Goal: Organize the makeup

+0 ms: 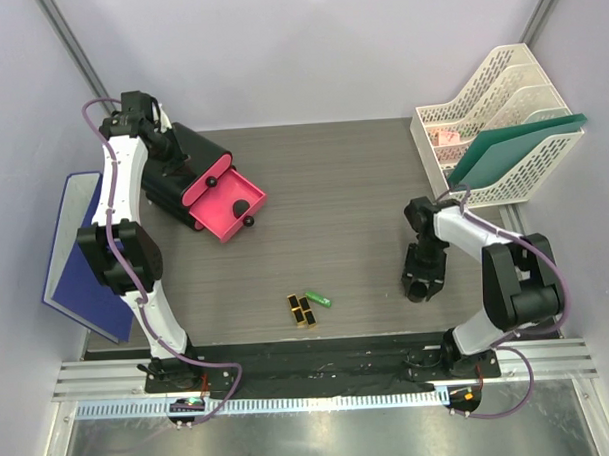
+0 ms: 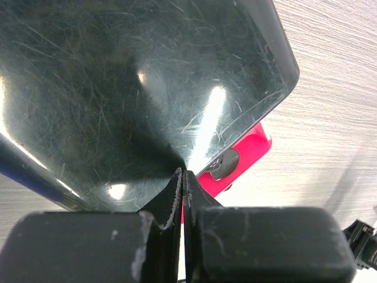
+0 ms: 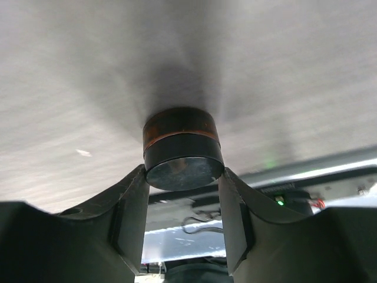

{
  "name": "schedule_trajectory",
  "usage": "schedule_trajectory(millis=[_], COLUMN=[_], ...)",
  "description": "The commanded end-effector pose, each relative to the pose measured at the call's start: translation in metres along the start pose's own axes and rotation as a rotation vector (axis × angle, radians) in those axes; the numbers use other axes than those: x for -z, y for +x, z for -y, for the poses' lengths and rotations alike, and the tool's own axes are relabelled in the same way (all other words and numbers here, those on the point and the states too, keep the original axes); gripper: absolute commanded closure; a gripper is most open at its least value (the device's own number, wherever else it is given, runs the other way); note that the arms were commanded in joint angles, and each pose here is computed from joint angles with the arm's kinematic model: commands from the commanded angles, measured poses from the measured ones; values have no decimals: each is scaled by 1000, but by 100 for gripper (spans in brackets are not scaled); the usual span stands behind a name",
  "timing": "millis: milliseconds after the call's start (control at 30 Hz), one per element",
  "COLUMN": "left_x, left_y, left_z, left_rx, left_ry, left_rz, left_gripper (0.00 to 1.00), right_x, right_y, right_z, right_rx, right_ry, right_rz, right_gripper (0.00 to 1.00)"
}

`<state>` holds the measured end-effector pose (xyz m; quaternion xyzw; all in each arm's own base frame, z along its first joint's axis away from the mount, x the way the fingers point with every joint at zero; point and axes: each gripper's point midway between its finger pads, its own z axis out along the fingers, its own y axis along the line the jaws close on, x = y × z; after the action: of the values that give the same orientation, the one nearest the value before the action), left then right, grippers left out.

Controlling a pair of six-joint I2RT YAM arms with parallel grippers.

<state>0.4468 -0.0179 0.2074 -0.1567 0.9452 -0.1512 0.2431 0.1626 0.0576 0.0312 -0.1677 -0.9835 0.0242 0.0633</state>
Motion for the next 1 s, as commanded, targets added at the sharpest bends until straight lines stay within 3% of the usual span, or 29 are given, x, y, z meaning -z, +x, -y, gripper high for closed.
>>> schedule_trajectory(millis=[0, 367, 467, 667, 700, 967], left_x=[-14, -10, -10, -7, -8, -7], left_y=[23, 25, 25, 26, 26, 28], left_z=[-20, -22, -21, -20, -20, -20], left_rx=[-4, -2, -2, 1, 3, 3], left_ry=[-83, -89, -88, -86, -82, -84], left_rz=[-106, -106, -107, -105, -107, -107], left_gripper=[100, 100, 100, 100, 100, 100], right_x=[18, 54, 85, 138, 165, 223], right_y=[-49, -82, -97, -112, -114, -106], right_z=[-53, -207, -254, -343, -358, -410], right_rx=[79, 398, 451, 516, 519, 497], right_ry=[-134, -178, -222, -399, -467, -739], right_rz=[135, 276, 376, 469, 517, 600], right_gripper=[99, 99, 99, 99, 99, 99])
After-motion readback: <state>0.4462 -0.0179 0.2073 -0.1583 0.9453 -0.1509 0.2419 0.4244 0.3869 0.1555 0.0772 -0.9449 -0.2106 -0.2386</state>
